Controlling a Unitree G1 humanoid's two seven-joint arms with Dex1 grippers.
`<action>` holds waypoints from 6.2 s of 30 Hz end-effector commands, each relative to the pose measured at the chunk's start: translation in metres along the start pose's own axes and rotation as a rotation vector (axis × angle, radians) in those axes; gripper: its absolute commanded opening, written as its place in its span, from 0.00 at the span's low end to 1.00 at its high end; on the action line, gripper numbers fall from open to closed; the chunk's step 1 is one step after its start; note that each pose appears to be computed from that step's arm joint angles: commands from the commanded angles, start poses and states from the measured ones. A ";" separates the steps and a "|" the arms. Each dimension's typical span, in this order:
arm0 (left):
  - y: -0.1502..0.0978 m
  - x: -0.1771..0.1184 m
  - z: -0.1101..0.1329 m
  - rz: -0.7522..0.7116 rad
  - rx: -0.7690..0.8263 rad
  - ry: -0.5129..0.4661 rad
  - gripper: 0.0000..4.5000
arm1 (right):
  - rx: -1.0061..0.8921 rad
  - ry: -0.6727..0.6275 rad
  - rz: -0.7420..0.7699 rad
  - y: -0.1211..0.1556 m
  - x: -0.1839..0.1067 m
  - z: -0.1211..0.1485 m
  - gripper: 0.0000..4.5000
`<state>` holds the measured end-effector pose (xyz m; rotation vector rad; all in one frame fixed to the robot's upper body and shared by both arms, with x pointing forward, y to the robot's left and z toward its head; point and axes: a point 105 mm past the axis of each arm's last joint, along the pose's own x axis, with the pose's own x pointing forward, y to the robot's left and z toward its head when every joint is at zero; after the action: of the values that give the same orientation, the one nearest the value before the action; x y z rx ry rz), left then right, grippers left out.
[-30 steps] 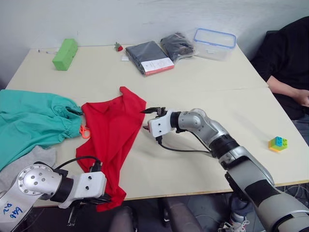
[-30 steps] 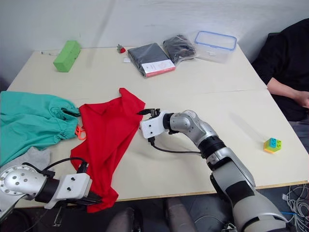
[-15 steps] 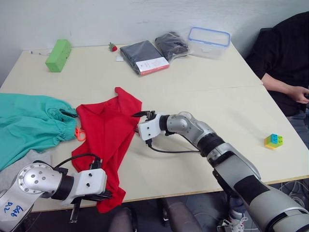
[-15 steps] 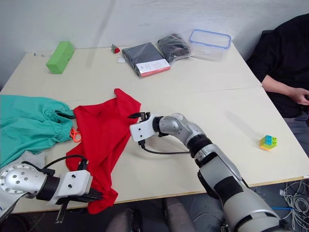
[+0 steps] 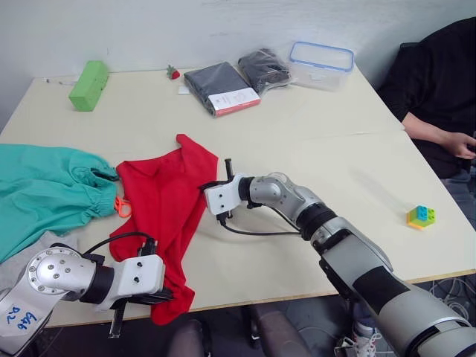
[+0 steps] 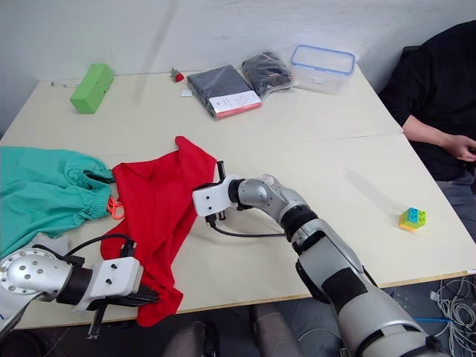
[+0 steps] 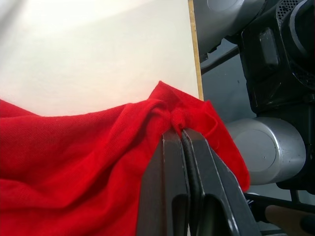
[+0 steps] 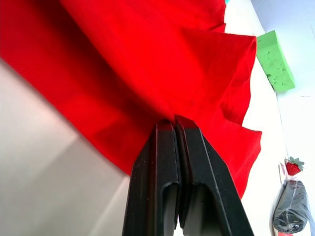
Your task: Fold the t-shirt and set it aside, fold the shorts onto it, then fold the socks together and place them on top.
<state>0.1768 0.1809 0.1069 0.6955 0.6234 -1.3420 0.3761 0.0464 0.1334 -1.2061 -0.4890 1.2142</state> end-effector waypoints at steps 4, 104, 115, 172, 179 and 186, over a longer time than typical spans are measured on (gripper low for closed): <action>-0.002 0.002 0.011 -0.003 0.038 -0.028 0.00 | -0.094 -0.007 0.009 -0.012 -0.036 -0.009 0.00; 0.058 -0.013 0.071 0.278 -0.062 -0.305 1.00 | 0.933 0.057 -0.012 0.039 -0.257 0.050 0.99; 0.064 0.020 0.064 0.316 -0.060 -0.233 0.59 | 0.914 0.019 -0.009 0.036 -0.244 0.065 1.00; 0.111 -0.048 0.019 0.269 -0.671 -0.510 0.40 | 0.848 -0.040 0.105 0.049 -0.226 0.075 1.00; 0.075 -0.065 0.032 0.345 -0.547 -0.474 0.47 | 0.849 -0.032 0.106 0.051 -0.228 0.074 1.00; 0.033 -0.055 0.000 0.366 -0.555 -0.272 0.47 | 0.847 -0.042 0.127 0.052 -0.227 0.072 1.00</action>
<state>0.2025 0.2170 0.1414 0.0891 0.6181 -0.8539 0.2168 -0.1334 0.1732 -0.4678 0.1277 1.3304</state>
